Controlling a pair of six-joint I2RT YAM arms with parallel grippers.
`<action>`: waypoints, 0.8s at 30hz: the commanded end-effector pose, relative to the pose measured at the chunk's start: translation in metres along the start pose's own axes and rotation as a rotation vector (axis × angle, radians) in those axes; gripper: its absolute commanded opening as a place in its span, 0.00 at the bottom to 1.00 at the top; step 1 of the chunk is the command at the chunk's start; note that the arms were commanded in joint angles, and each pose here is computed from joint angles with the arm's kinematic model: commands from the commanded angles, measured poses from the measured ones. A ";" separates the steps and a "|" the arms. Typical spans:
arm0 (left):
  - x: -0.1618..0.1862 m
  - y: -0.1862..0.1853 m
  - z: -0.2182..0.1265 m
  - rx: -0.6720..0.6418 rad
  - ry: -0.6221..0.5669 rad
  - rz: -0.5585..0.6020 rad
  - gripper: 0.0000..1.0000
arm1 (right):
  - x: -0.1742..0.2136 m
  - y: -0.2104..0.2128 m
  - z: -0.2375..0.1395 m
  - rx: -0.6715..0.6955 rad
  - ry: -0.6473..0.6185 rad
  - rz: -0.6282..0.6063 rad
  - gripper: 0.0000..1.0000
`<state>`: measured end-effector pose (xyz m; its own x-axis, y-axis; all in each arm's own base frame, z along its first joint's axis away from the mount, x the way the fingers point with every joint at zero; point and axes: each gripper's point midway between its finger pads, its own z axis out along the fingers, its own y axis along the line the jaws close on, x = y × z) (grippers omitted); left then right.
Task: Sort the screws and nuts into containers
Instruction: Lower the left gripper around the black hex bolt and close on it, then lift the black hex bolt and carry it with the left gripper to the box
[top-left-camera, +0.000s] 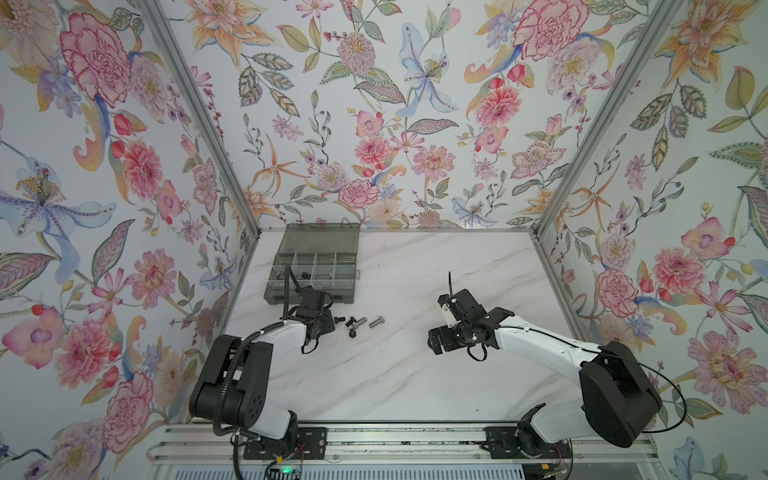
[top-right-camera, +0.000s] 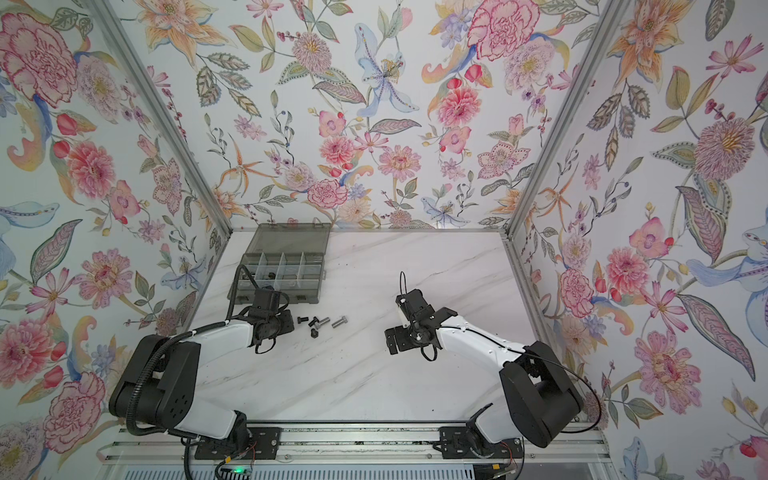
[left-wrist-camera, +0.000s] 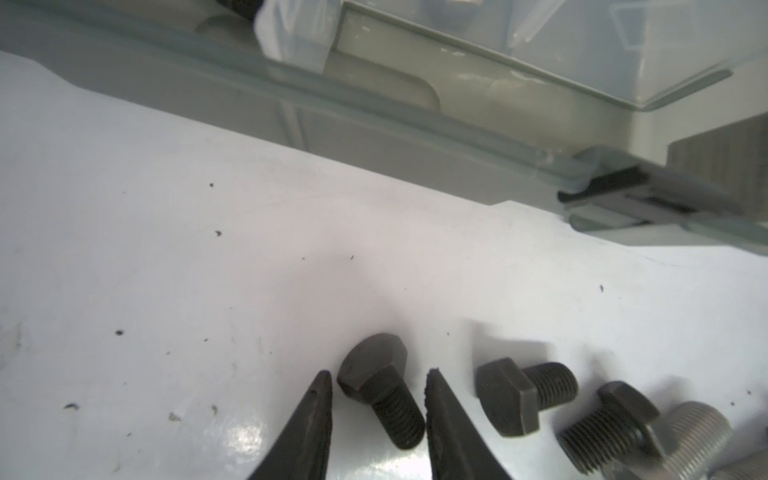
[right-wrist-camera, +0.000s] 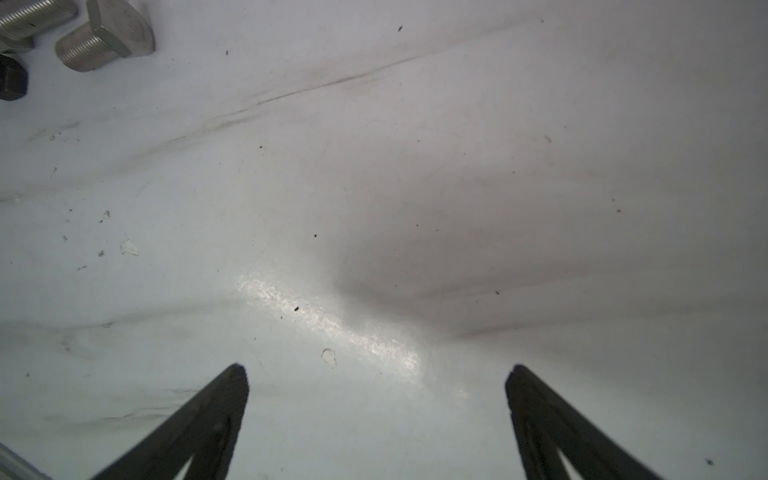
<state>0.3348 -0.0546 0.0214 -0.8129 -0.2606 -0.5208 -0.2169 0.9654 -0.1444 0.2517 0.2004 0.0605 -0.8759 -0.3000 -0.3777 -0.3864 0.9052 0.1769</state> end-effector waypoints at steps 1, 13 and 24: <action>0.000 0.005 -0.002 -0.034 0.009 0.019 0.33 | 0.000 0.002 0.002 0.000 0.007 0.006 0.99; 0.003 0.004 0.001 -0.026 0.023 0.030 0.24 | -0.002 0.003 0.001 -0.002 0.001 0.002 0.99; -0.014 -0.001 -0.012 -0.012 -0.022 0.041 0.05 | -0.002 0.002 0.000 -0.001 0.001 0.001 0.99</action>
<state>0.3308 -0.0532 0.0196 -0.8283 -0.2327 -0.5097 -0.1995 0.9725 -0.1198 0.2517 0.2004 0.0605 -0.8758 -0.3004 -0.3778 -0.3867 0.9051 0.1768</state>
